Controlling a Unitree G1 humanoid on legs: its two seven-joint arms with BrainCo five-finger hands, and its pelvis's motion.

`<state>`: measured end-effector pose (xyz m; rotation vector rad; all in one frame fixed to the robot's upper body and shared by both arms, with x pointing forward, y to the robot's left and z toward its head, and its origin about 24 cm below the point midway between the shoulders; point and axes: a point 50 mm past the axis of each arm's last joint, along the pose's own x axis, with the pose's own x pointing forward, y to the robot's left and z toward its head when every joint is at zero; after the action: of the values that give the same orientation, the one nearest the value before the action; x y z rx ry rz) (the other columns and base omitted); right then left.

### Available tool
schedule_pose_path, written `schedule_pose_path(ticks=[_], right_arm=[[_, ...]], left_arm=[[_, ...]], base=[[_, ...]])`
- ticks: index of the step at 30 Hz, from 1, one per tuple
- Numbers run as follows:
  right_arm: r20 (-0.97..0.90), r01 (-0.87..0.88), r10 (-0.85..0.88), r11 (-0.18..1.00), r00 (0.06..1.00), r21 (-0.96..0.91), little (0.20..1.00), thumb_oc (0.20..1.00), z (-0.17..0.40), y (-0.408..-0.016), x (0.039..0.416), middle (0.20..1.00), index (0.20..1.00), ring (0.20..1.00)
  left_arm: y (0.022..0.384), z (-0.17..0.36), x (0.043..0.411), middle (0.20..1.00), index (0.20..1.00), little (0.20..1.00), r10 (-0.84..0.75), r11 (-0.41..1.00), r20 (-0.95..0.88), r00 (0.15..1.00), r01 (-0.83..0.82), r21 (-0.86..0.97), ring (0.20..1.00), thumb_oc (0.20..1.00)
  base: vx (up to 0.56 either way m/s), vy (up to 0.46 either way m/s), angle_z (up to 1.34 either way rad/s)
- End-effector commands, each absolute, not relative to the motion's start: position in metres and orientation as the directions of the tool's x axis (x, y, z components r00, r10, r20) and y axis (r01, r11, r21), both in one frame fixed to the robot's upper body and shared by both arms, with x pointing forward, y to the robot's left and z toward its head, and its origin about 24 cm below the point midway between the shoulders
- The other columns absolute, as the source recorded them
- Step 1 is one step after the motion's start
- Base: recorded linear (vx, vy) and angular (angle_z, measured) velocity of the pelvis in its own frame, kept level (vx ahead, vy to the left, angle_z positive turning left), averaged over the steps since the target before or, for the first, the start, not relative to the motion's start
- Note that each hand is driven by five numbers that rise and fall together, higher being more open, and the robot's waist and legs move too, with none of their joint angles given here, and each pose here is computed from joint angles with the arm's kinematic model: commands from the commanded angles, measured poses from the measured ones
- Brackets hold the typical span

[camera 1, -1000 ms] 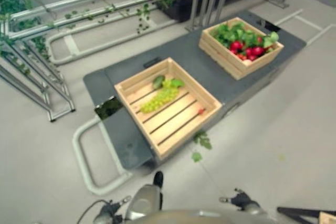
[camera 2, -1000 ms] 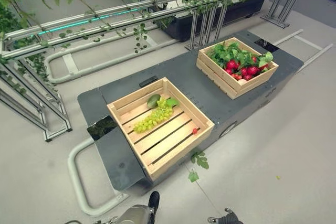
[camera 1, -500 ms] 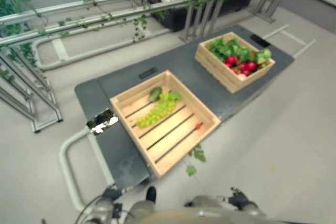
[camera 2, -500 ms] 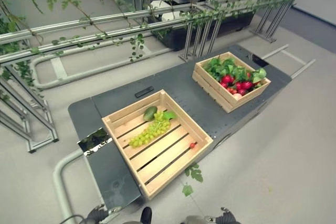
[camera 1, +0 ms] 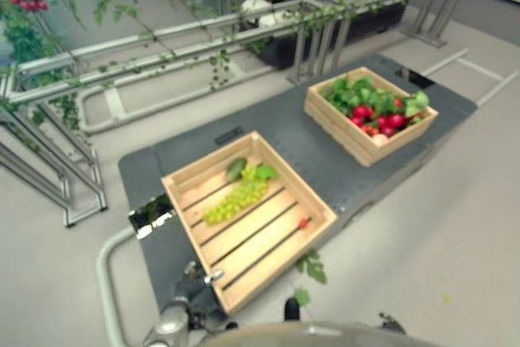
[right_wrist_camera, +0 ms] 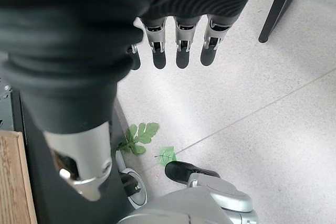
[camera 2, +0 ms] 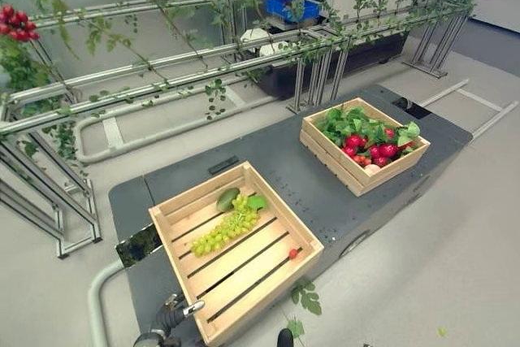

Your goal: Pick up the fruits from the basket on one side to the basket on the other side

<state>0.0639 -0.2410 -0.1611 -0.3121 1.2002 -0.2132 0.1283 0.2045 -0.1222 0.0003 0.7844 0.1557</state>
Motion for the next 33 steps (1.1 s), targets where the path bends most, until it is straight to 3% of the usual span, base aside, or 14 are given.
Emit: schedule_pose_path(ticks=[1, 20, 28, 33], right_arm=[[-0.850, 0.009, -0.332, 0.933, 0.409, -0.360, 1.000, 1.000, -0.155, -0.247, 0.083, 1.000, 1.000, 1.000], [-0.881, -0.013, -0.309, 0.942, 0.358, -0.336, 1.000, 1.000, -0.159, -0.247, 0.065, 1.000, 1.000, 1.000], [-0.880, -0.016, -0.309, 0.941, 0.362, -0.337, 1.000, 1.000, -0.159, -0.248, 0.068, 1.000, 1.000, 1.000], [-0.867, -0.042, -0.309, 0.935, 0.392, -0.353, 1.000, 1.000, -0.155, -0.252, 0.081, 1.000, 1.000, 1.000]], left_arm=[[0.218, -0.100, 0.146, 1.000, 1.000, 1.000, 0.166, 0.980, -0.587, 0.793, -0.200, 0.007, 1.000, 1.000], [0.235, -0.005, 0.169, 1.000, 1.000, 1.000, 0.185, 0.958, -0.186, 0.965, -0.220, -0.186, 1.000, 1.000], [0.244, 0.035, 0.183, 1.000, 1.000, 1.000, 0.231, 0.963, -0.002, 0.973, -0.229, -0.141, 1.000, 1.000], [0.248, 0.062, 0.216, 1.000, 1.000, 1.000, 0.172, 0.985, 0.101, 0.980, -0.174, 0.005, 1.000, 1.000]], base=[[0.03, -0.016, 0.02], [0.00, 0.000, 0.00], [0.00, 0.000, 0.00], [0.00, 0.000, 0.00]])
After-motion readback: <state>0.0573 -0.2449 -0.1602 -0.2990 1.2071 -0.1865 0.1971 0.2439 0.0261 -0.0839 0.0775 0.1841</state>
